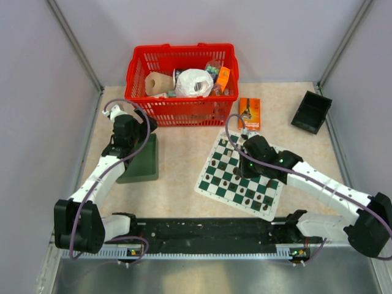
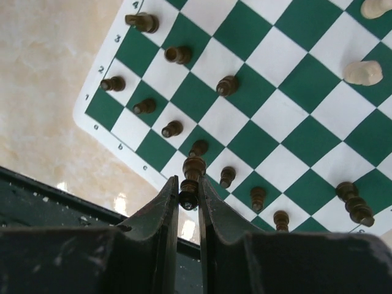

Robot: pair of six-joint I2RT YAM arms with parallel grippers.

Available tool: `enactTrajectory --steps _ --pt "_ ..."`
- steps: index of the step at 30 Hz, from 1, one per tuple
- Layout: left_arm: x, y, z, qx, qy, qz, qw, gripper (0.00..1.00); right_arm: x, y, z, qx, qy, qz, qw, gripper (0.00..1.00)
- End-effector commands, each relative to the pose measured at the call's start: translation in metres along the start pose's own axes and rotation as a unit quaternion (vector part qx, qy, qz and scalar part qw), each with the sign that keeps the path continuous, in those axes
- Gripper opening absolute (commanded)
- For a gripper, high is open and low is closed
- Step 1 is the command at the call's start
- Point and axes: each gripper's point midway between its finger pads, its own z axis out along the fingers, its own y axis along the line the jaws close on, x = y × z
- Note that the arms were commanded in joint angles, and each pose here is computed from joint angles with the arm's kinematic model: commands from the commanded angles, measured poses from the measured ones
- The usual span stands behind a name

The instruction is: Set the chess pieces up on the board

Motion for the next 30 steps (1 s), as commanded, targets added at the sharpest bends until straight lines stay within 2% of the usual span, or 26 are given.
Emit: enactTrajectory --steps 1,12,30 --pt "-0.018 -0.012 -0.006 0.023 -0.03 -0.003 0.999 0.99 0.017 0.008 -0.016 -0.015 0.001 -0.01 1.0 0.13" --pt "-0.018 -0.015 -0.007 0.031 -0.029 -0.007 0.999 0.99 0.055 0.013 -0.011 0.007 0.035 -0.054 0.998 0.12" --pt "-0.019 -0.015 -0.006 0.03 -0.029 -0.004 0.999 0.99 0.078 0.013 0.014 0.016 0.052 -0.042 0.998 0.12"
